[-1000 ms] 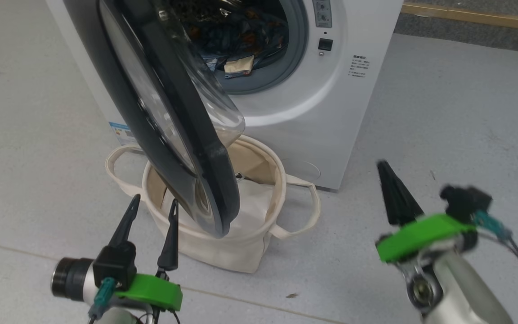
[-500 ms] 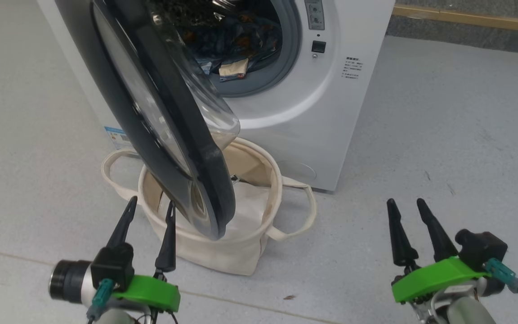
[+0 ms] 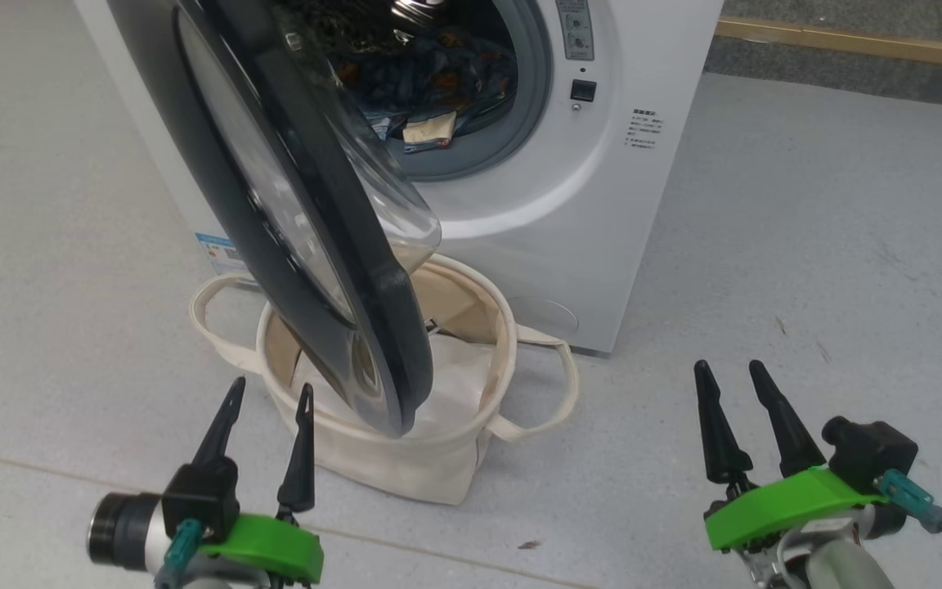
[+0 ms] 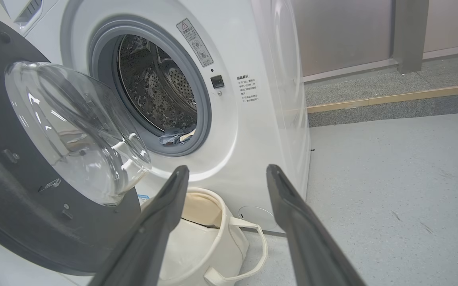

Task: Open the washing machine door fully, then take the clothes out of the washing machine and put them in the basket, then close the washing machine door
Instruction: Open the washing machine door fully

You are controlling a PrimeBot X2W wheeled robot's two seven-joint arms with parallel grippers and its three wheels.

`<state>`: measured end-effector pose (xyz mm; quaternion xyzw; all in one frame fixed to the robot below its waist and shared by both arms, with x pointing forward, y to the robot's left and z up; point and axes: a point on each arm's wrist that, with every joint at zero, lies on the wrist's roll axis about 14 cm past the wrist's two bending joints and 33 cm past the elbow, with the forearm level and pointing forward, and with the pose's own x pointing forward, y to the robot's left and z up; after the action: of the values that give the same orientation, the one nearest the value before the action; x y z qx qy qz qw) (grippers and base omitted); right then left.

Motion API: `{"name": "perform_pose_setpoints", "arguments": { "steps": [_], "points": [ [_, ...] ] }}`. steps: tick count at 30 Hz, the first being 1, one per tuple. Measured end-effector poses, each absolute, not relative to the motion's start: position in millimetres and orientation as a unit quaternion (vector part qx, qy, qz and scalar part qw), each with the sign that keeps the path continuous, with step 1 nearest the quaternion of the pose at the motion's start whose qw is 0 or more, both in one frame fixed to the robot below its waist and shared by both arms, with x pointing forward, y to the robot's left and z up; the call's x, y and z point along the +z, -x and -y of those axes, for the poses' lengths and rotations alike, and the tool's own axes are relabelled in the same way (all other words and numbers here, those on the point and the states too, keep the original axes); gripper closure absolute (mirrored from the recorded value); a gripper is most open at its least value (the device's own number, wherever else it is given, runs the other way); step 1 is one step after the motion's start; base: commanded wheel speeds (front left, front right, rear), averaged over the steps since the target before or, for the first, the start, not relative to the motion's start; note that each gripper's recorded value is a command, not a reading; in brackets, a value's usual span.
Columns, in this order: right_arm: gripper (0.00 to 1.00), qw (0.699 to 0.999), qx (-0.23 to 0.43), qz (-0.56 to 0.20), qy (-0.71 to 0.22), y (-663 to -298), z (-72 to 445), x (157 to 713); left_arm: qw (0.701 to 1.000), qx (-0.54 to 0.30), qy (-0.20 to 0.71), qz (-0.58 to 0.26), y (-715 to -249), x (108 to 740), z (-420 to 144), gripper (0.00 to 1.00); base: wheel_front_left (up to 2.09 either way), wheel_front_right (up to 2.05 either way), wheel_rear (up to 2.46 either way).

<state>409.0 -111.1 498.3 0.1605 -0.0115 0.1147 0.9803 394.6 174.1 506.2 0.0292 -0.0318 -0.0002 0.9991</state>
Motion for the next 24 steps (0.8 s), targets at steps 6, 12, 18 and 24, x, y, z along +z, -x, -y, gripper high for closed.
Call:
{"name": "perform_pose_setpoints", "arguments": {
  "steps": [6, 12, 18, 24],
  "points": [
    [0.00, 0.979, 0.120, 0.013, -0.164, -410.1, 107.2, 500.4, 0.999, 0.006, -0.029, 0.021, -388.3, 499.2, -177.8, 0.00, 0.00, 0.00, 0.00],
    [0.00, 0.979, 0.122, 0.015, -0.164, -410.3, 105.5, 501.8, 0.999, 0.007, -0.029, 0.021, -386.9, 499.4, -178.5, 0.00, 0.00, 0.00, 0.00],
    [0.00, 0.979, 0.121, 0.013, -0.164, -411.1, 106.2, 500.1, 0.999, 0.007, -0.028, 0.019, -387.7, 498.0, -178.5, 0.00, 0.00, 0.00, 0.00],
    [0.00, 0.978, 0.120, 0.009, -0.169, -412.3, 105.7, 496.9, 0.999, 0.009, -0.028, 0.016, -389.0, 495.9, -179.5, 0.00, 0.00, 0.00, 0.00]
  ]
}}
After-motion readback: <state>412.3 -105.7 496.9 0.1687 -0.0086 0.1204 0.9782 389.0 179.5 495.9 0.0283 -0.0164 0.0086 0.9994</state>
